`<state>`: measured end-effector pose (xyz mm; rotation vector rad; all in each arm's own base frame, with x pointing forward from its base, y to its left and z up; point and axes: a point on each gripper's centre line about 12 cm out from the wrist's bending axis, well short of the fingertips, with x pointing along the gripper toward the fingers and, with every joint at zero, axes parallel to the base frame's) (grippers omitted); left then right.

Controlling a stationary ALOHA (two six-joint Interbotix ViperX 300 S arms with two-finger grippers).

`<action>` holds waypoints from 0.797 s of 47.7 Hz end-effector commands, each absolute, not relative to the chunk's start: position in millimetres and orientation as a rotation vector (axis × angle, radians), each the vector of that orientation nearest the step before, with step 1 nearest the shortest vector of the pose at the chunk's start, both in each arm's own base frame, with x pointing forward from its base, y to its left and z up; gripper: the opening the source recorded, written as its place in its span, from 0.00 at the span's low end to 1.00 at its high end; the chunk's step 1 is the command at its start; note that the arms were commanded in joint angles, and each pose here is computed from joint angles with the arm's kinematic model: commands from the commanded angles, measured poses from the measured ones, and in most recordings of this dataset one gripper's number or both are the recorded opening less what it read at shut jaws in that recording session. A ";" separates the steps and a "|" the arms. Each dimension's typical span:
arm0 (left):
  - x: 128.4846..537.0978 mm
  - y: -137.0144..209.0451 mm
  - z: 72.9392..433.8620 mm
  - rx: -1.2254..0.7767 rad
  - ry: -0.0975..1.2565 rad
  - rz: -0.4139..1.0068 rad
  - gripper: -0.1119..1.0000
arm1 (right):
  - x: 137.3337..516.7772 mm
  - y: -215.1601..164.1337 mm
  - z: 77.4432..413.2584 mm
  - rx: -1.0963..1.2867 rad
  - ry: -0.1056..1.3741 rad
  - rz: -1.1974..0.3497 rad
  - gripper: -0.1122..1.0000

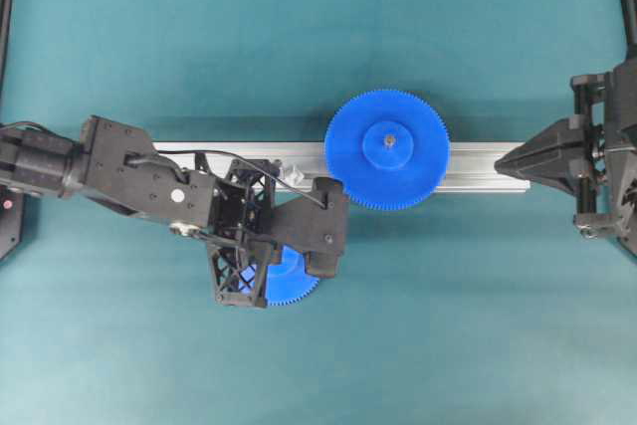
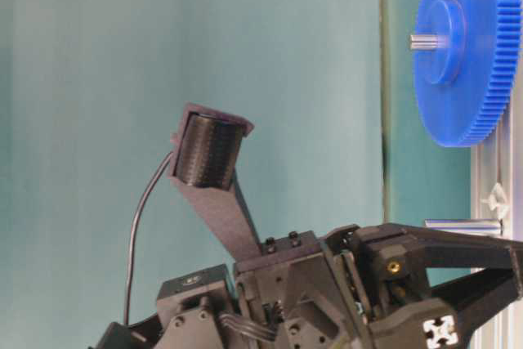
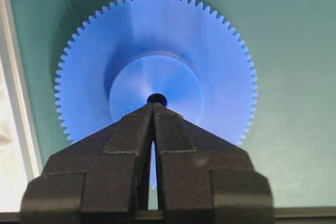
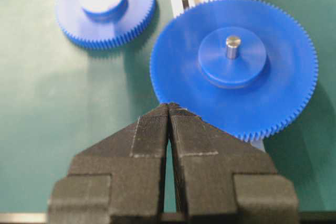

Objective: Insert the small gear onto the shaft.
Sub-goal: 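Open the left gripper and position its fingers around the gear hub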

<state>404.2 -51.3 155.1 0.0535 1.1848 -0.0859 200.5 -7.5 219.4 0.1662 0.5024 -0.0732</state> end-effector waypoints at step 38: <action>412.0 -59.8 159.3 0.059 1.165 -0.098 0.10 | 194.6 -7.4 220.4 0.177 0.507 -0.077 0.16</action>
